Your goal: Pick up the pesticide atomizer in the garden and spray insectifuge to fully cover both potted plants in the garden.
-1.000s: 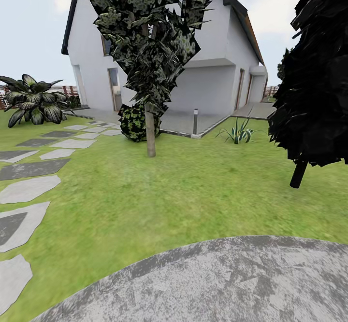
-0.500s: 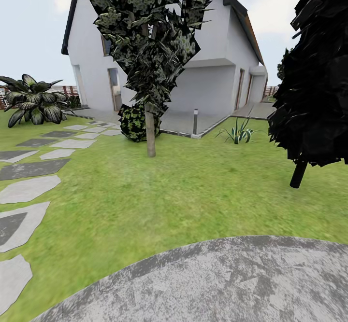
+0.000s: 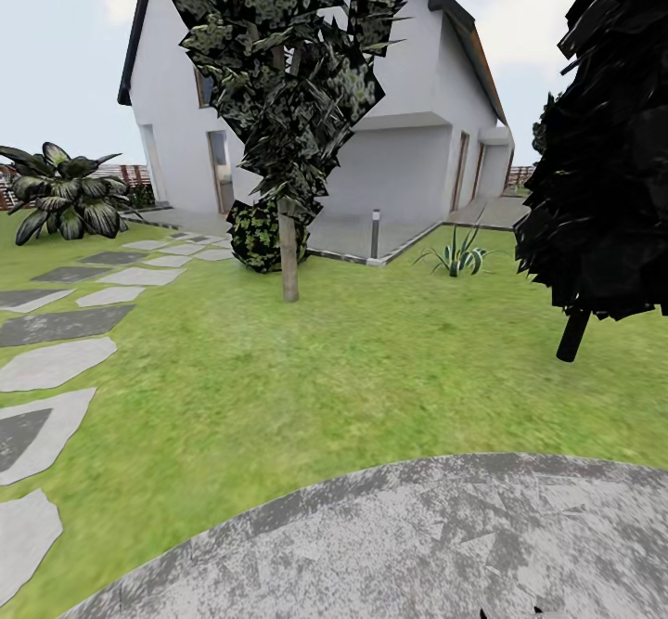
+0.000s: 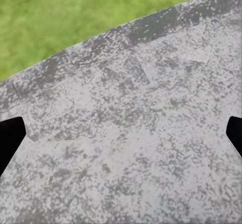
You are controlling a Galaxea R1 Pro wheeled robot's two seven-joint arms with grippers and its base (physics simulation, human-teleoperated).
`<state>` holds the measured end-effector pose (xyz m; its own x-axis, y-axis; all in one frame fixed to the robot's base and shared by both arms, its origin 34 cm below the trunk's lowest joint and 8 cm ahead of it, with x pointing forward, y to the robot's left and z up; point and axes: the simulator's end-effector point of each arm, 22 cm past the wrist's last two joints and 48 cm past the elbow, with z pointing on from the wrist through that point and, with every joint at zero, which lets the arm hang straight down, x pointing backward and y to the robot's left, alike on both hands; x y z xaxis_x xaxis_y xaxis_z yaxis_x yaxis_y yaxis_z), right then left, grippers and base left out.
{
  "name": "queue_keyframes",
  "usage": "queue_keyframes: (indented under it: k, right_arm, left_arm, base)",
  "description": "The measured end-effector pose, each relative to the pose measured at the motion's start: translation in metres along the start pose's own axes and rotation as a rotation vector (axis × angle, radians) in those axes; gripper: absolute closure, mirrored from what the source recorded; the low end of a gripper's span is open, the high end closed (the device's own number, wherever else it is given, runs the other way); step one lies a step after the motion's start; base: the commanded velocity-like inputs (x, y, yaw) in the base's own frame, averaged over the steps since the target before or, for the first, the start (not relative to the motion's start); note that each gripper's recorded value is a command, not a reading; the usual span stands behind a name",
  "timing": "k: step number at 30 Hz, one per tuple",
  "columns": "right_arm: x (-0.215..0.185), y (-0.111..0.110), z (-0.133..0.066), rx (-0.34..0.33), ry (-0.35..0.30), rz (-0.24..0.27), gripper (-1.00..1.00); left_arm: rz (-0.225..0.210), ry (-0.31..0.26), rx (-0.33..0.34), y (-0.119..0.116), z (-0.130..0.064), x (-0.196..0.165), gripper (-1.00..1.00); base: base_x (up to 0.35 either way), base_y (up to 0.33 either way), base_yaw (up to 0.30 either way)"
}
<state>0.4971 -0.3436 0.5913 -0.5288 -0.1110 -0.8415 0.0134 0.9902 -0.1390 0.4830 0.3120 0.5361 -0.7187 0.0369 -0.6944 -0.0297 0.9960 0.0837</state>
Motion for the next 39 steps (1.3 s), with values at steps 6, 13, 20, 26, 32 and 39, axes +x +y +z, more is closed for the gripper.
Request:
queue_keyframes:
  k: [6, 13, 20, 26, 32, 39]
  right_arm:
    - [0.012, 0.002, -0.003, -0.002, 0.025, 0.0, -1.0]
    - [0.021, 0.002, -0.005, -0.001, 0.045, 0.002, -1.0]
    - [0.023, 0.001, -0.005, 0.0, 0.05, 0.0, -1.0]
    - [0.025, 0.002, -0.006, -0.002, 0.055, -0.001, -1.0]
    - [0.029, 0.003, -0.007, -0.003, 0.065, 0.0, -1.0]
    - [0.032, 0.004, -0.007, -0.004, 0.071, 0.0, -1.0]
  left_arm:
    - [-0.003, 0.024, -0.01, 0.006, -0.002, 0.012, -1.0]
    - [-0.026, 0.034, -0.024, 0.01, -0.003, 0.018, -1.0]
    - [-0.056, 0.037, -0.042, 0.016, -0.003, 0.019, -1.0]
    - [-0.045, 0.04, -0.034, 0.013, -0.003, 0.021, -1.0]
    - [-0.052, 0.044, -0.037, 0.014, -0.003, 0.022, -1.0]
    - [-0.052, 0.047, -0.037, 0.014, -0.003, 0.024, -1.0]
  base:
    - [0.0, 0.0, 0.147]
    - [0.0, 0.0, 0.26]
    - [0.0, 0.0, 0.271]
    - [0.0, 0.0, 0.272]
    - [0.0, 0.0, 0.271]
    - [0.0, 0.0, 0.272]
